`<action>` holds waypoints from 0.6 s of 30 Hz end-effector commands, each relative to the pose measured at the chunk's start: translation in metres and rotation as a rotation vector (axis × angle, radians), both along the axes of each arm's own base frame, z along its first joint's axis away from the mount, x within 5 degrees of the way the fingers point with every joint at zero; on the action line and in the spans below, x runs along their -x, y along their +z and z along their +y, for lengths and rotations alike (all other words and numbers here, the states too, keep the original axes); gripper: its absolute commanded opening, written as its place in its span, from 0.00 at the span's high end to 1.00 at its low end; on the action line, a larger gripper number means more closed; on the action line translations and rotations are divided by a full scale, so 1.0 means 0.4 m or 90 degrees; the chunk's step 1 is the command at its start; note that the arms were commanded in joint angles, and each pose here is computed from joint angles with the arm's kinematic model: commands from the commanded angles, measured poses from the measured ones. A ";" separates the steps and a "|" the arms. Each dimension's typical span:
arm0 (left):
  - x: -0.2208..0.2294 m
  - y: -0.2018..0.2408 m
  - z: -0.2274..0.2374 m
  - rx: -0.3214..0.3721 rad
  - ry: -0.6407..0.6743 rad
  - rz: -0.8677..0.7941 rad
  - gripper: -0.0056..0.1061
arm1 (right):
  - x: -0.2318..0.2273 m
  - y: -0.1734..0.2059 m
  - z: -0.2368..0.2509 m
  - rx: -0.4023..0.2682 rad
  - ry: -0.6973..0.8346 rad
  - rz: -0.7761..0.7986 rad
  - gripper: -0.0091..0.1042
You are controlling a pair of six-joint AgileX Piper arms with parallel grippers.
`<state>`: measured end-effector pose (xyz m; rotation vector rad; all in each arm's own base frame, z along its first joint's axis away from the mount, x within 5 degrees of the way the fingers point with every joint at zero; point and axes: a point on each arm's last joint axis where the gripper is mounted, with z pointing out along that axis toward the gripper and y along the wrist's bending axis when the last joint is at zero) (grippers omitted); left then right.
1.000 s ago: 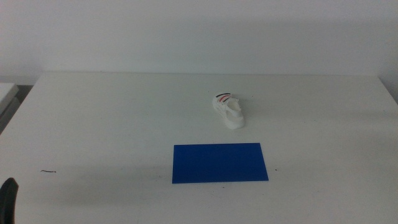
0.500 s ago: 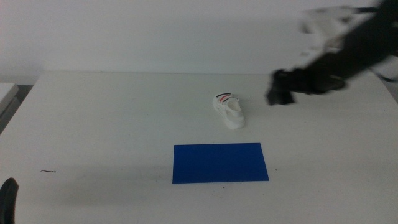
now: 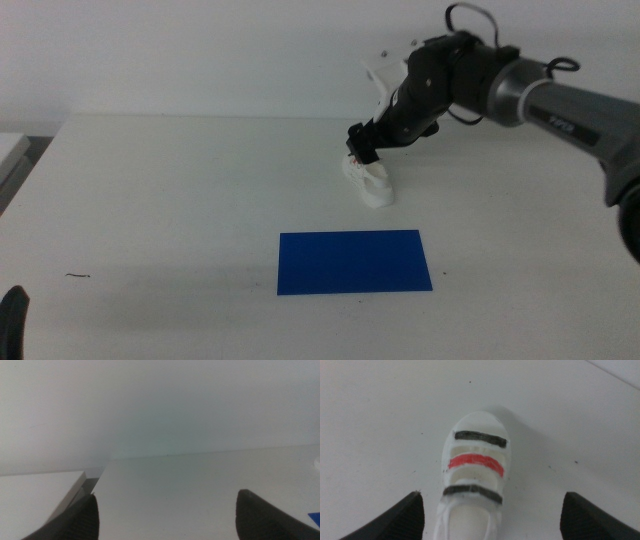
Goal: Use one arm to grab the shoe from the table and place it on the mat.
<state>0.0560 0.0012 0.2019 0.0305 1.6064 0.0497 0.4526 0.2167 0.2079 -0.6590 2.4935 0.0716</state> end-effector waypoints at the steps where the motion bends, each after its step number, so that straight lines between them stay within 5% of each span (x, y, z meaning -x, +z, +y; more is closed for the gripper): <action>1: -0.001 0.002 0.000 0.003 -0.001 -0.005 0.11 | -0.014 -0.016 0.011 0.004 0.014 -0.024 0.15; 6: -0.001 0.002 0.000 0.003 -0.001 -0.005 0.11 | -0.023 -0.074 0.025 0.008 0.020 -0.014 0.21; 15: -0.001 0.002 0.000 0.003 -0.001 -0.005 0.11 | -0.014 -0.080 0.032 0.003 0.018 0.009 0.81; 18: -0.001 0.002 0.000 0.003 -0.001 -0.005 0.11 | 0.034 -0.007 0.037 0.022 0.052 0.015 0.81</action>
